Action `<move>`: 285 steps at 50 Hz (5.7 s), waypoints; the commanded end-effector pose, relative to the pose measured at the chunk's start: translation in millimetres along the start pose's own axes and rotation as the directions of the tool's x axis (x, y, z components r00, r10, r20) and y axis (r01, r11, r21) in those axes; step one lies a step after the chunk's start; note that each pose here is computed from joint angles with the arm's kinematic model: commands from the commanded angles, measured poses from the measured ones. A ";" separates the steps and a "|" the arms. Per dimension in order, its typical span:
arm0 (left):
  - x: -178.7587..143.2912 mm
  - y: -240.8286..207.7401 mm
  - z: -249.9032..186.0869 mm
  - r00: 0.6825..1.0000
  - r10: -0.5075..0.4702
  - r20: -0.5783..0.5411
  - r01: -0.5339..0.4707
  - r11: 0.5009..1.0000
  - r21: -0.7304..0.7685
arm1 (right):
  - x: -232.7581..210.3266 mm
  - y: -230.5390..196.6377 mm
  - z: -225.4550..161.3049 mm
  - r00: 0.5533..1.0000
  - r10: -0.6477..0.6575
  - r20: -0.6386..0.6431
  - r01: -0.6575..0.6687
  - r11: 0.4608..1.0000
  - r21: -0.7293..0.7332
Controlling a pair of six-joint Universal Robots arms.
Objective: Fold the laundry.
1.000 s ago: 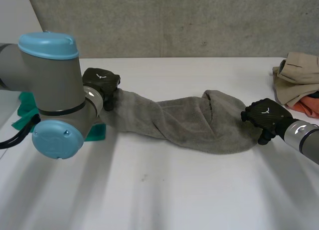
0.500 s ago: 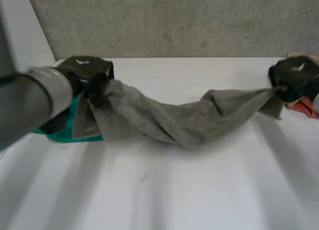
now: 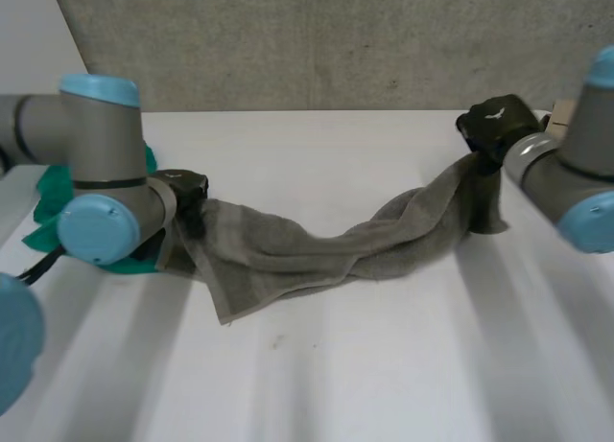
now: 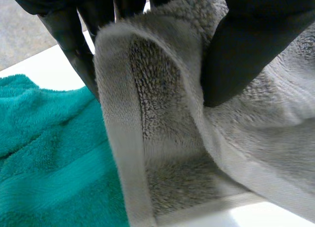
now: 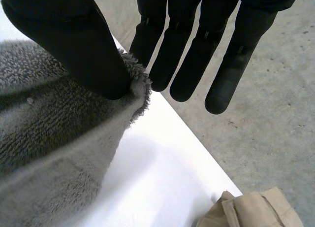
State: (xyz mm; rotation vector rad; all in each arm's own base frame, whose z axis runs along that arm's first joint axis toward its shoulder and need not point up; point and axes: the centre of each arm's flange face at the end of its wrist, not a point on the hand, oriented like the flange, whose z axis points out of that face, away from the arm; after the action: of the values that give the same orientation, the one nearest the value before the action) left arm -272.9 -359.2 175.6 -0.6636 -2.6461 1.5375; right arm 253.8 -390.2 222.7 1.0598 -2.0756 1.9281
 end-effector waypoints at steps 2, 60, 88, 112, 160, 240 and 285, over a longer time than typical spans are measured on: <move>-8.7 -15.6 27.9 0.999 0.007 0.045 -0.011 0.995 0.097 | -31.6 5.3 20.0 0.994 -0.063 -0.089 0.065 0.998 0.024; 96.5 36.4 -40.9 0.942 0.320 -0.098 -0.299 0.936 0.185 | -22.4 22.7 -29.4 0.999 -0.046 0.007 0.046 0.992 -0.119; 120.8 43.4 -44.7 0.935 0.312 -0.168 -0.296 0.948 0.113 | -13.6 17.0 -39.6 0.999 -0.037 0.040 0.041 0.992 -0.118; 82.6 -72.5 -11.7 0.946 0.316 0.067 -0.305 0.809 0.502 | -0.2 -6.9 -0.5 0.994 -0.089 -0.063 0.094 0.993 0.073; 8.2 35.1 -3.9 0.963 0.268 -0.004 -0.265 0.954 0.137 | -73.7 53.5 -37.5 0.984 0.000 0.180 0.011 0.998 -0.063; 13.8 62.2 -143.4 0.834 0.533 -0.143 -0.539 0.842 -0.009 | -33.5 36.6 -119.4 0.852 -0.231 0.470 0.380 0.890 -0.252; -67.0 -134.2 -50.6 0.934 0.019 0.356 -0.270 0.691 0.671 | 53.2 -93.1 -21.9 0.981 -0.096 -0.167 0.151 0.919 0.364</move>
State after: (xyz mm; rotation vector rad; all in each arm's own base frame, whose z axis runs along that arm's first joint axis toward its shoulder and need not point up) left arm -254.7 -388.3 399.3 -0.4649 -1.5771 2.8822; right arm 261.0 -386.3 379.6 0.8868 -1.3171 2.4384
